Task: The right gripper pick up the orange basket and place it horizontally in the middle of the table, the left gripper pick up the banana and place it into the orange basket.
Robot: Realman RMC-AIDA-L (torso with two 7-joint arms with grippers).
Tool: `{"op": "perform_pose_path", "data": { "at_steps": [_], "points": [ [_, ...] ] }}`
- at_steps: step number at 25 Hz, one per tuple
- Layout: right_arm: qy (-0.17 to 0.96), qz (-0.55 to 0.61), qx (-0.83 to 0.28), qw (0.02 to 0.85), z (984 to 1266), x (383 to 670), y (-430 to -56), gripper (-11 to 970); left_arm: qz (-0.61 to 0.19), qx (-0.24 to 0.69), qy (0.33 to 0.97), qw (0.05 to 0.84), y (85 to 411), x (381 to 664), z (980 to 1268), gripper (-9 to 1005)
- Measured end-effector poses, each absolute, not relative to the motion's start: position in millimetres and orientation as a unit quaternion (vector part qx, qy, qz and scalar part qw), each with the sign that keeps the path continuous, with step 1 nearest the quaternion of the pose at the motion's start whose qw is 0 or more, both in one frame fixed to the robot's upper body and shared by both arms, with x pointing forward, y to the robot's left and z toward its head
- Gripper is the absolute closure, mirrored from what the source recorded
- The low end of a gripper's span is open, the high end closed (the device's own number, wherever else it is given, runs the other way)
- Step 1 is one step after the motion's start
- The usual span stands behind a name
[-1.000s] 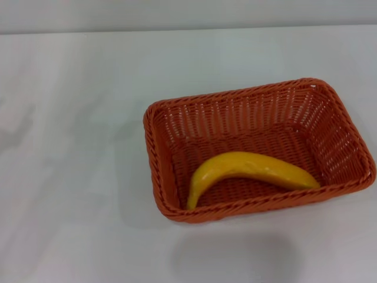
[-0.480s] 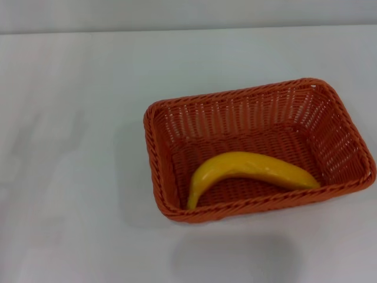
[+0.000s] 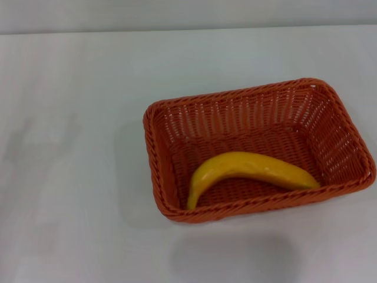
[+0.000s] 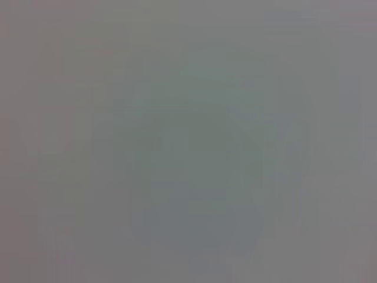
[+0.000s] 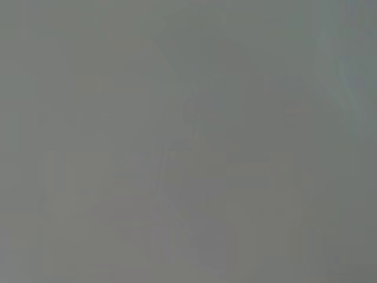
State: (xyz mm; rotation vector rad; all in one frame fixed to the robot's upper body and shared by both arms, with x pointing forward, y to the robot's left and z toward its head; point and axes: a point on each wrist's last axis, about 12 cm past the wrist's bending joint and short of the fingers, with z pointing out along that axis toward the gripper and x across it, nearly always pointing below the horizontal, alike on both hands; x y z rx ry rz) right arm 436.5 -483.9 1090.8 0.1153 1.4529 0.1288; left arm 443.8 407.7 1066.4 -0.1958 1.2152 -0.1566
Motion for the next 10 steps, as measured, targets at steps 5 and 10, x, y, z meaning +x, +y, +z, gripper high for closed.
{"op": "perform_pose_path", "data": {
  "at_steps": [5,10],
  "points": [
    [0.661,0.063,0.050,0.746,1090.7,434.7,-482.7,74,-0.074,-0.101,0.566,0.815,407.3,445.9,1065.7,220],
    [0.660,0.065,0.051,0.746,1089.4,431.5,-482.3,74,-0.077,-0.098,0.562,0.818,406.6,446.4,1067.0,220]
  ]
}}
